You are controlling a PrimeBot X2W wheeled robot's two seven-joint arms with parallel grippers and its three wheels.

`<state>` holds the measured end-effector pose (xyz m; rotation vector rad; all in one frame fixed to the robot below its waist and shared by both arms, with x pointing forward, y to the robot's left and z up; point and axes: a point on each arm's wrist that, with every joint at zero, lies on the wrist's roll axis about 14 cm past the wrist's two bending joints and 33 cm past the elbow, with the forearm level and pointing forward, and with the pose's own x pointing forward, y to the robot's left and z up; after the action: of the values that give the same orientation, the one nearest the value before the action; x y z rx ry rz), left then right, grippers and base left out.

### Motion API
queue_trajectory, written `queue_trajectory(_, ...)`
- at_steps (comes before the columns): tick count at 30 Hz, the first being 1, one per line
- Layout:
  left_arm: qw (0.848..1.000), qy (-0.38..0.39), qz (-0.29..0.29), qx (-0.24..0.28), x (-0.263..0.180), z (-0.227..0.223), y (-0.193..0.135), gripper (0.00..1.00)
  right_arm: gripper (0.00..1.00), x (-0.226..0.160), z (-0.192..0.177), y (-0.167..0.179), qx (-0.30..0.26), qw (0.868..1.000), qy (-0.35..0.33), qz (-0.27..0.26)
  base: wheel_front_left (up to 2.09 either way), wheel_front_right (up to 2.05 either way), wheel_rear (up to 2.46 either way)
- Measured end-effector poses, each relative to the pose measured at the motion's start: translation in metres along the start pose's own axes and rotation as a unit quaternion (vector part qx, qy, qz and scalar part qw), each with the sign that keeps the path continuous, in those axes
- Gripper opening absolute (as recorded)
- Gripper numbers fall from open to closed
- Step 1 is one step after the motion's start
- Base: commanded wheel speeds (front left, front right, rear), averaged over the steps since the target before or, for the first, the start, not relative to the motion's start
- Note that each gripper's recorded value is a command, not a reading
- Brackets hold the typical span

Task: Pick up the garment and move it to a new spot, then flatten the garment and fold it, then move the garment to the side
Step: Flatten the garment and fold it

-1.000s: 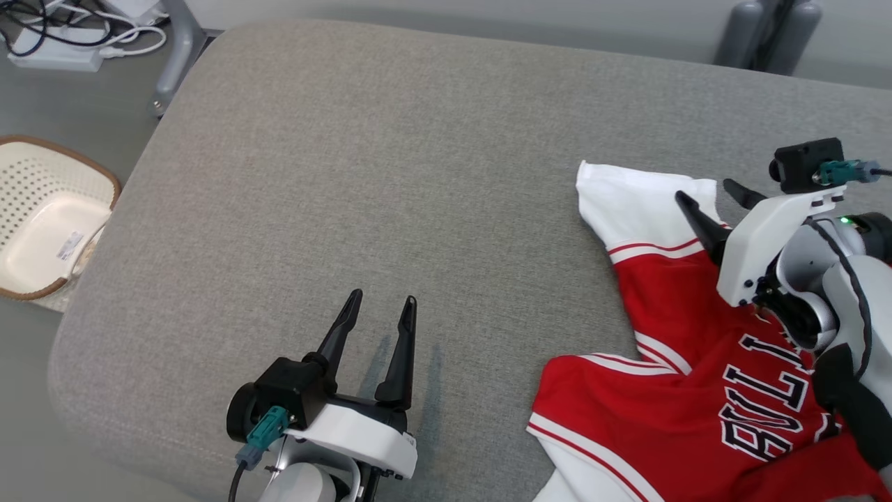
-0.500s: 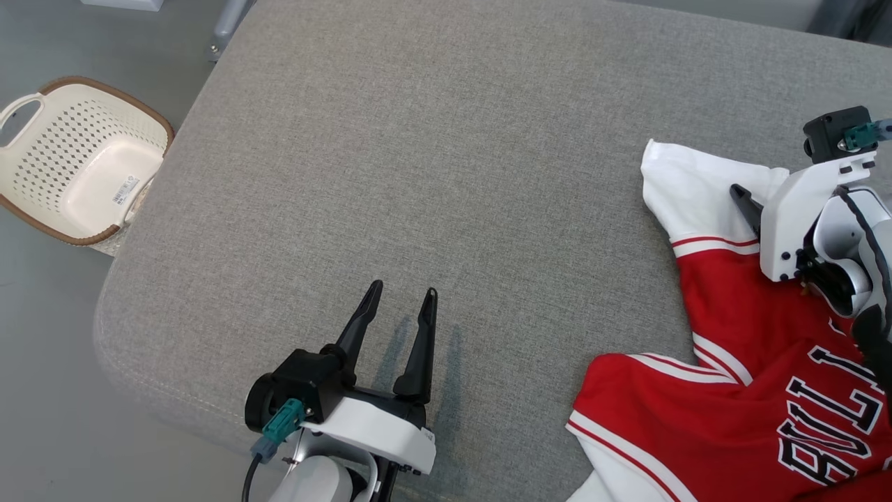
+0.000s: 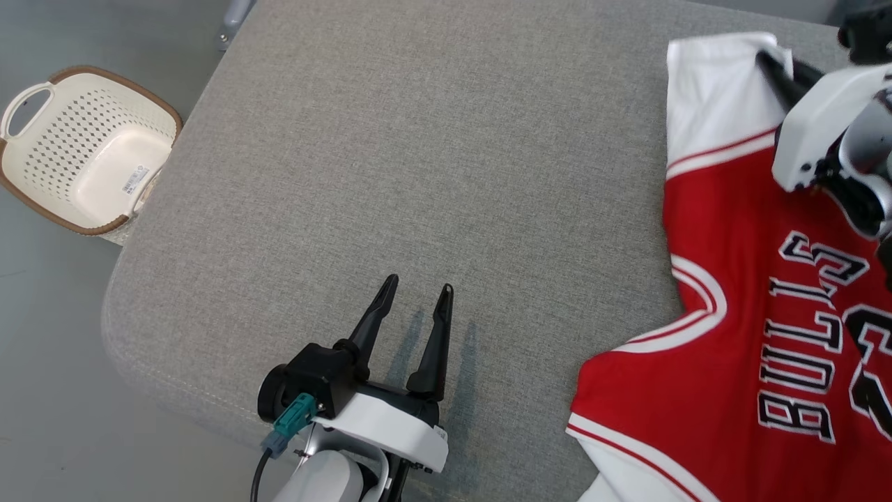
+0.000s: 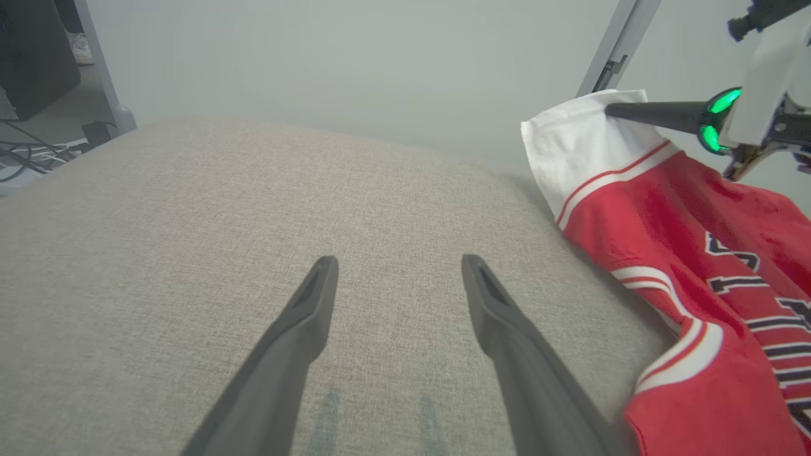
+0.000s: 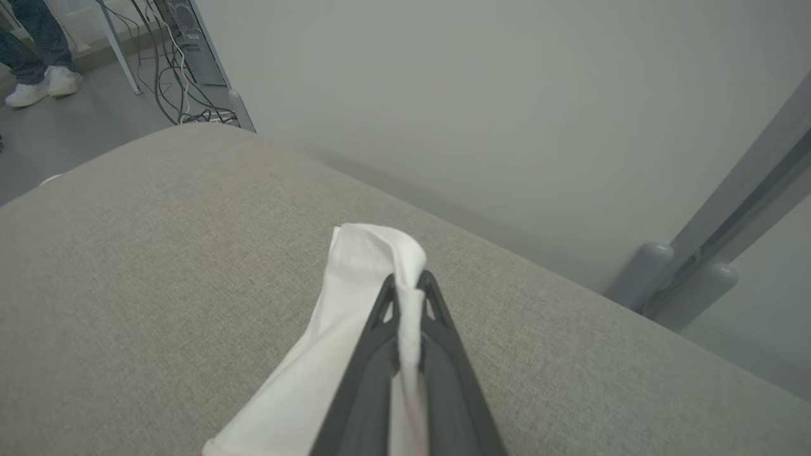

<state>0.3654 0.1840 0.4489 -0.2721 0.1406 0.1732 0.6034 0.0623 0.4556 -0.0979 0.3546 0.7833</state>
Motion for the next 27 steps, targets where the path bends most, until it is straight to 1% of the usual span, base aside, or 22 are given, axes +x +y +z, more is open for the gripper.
queue_trajectory(5,1.000,0.002,0.000,-0.003,0.000,0.000,-0.001,1.00,0.00,0.011,0.064,-0.007,0.002,0.995,-0.103,-0.005,0.00,0.00,0.00)
queue_trajectory(9,1.000,0.003,0.002,-0.004,0.001,0.000,-0.001,1.00,0.00,0.019,0.093,-0.016,-0.001,0.989,-0.149,-0.016,0.00,0.00,0.00)
queue_trajectory(15,1.000,0.007,0.012,-0.010,-0.001,-0.001,0.003,1.00,0.00,0.036,0.101,-0.021,-0.004,0.987,-0.160,-0.027,0.00,0.00,0.00)
queue_trajectory(17,1.000,0.010,0.017,-0.010,-0.001,-0.003,0.004,1.00,0.00,0.041,0.096,-0.028,-0.005,0.987,-0.154,-0.037,0.00,0.00,0.00)
queue_trajectory(19,1.000,0.013,0.019,-0.010,0.000,-0.004,0.005,1.00,0.00,0.046,0.080,-0.036,-0.003,0.990,-0.132,-0.048,0.00,0.00,0.00)
queue_trajectory(20,1.000,0.013,0.019,-0.010,0.000,-0.004,0.005,1.00,0.18,0.048,0.069,-0.039,-0.007,0.992,-0.115,-0.054,0.00,0.00,0.00)
queue_trajectory(21,1.000,0.014,0.020,-0.010,0.000,-0.005,0.005,1.00,1.00,0.050,0.057,-0.043,-0.005,0.994,-0.093,-0.061,0.00,0.00,0.00)
queue_trajectory(24,1.000,0.013,0.022,-0.010,0.001,-0.004,0.005,1.00,1.00,0.050,0.033,-0.040,-0.007,0.997,-0.047,-0.063,0.00,0.00,0.00)
queue_trajectory(27,1.000,0.011,0.018,-0.008,0.003,-0.003,0.005,1.00,1.00,0.045,0.014,-0.034,-0.011,0.998,-0.019,-0.060,0.00,0.00,0.00)
